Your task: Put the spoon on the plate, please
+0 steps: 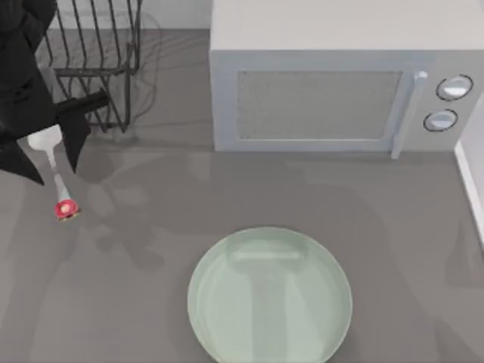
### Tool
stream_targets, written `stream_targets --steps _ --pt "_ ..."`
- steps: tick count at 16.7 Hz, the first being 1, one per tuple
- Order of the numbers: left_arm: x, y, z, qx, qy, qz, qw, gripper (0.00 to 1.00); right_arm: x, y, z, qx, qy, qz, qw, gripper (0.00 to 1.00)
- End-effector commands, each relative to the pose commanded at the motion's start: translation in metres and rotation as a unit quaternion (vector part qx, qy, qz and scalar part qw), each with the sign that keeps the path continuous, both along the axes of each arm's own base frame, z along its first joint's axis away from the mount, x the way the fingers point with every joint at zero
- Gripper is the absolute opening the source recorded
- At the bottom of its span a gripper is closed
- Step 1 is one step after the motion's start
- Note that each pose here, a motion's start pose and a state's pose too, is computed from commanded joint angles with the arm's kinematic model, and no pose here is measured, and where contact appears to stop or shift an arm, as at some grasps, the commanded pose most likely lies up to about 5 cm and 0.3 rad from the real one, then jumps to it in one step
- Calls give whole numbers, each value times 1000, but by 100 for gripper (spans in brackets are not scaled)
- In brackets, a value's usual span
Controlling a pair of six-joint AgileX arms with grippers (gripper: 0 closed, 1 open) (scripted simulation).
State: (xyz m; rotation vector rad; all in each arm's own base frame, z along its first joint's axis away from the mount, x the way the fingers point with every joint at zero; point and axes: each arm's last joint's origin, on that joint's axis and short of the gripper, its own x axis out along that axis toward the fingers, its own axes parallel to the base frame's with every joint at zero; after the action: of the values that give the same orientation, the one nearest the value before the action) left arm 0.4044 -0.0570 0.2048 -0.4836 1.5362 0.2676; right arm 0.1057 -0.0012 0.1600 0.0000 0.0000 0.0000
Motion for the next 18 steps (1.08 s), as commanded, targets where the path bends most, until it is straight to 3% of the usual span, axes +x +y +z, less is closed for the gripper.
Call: stream_targets --steps 3,8,14,18 --pt "-19 -61 -9 -2 45 117 992 0 0 0 0 0 0 0 1000 100" --pt "-66 -146 -22 30 95 284 954 0 0 0 0 0 0 0 1000 100" --pt "-123 -212 -27 70 85 433 895 0 0 0 0 0 0 0 1000 100" --pt "-151 -236 -27 77 56 501 860 0 0 0 0 0 0 0 1000 100"
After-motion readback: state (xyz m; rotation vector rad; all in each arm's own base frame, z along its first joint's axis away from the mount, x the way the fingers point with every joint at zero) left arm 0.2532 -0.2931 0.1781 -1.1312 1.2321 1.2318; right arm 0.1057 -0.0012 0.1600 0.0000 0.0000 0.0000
